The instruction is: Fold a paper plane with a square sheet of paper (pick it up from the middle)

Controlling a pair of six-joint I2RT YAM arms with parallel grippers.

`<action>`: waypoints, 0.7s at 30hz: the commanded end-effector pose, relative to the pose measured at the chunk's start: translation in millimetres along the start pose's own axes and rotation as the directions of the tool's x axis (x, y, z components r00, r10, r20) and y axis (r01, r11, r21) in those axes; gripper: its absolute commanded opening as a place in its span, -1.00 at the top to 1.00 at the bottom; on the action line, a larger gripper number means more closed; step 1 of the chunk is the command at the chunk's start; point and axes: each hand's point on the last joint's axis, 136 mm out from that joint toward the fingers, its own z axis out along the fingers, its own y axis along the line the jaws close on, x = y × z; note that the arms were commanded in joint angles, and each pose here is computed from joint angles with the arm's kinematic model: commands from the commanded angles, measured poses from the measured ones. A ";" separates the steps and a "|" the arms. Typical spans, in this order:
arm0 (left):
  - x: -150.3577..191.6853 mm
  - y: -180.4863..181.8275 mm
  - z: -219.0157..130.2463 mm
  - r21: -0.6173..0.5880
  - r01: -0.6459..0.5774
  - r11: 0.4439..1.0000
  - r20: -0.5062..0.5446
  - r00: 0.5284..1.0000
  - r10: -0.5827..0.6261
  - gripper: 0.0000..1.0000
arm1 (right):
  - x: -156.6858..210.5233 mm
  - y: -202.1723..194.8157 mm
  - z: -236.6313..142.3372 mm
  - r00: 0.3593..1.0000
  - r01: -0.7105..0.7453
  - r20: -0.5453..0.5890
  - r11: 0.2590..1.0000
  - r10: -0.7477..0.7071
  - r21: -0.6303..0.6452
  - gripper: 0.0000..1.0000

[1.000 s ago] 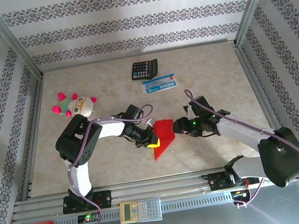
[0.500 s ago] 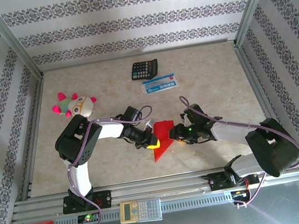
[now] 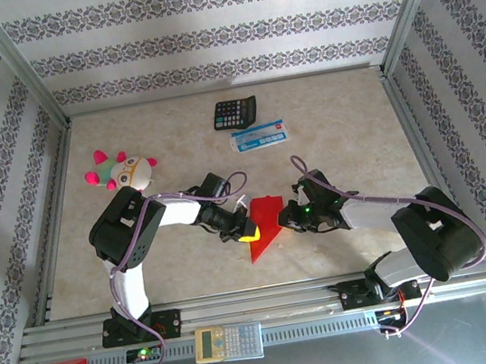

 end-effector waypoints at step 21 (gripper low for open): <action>19.3 -49.1 -66.9 -0.575 -0.400 0.714 0.331 0.684 0.650 0.06 | 6.4 33.0 -25.6 0.975 -0.196 0.110 0.981 0.195 -0.005 1.00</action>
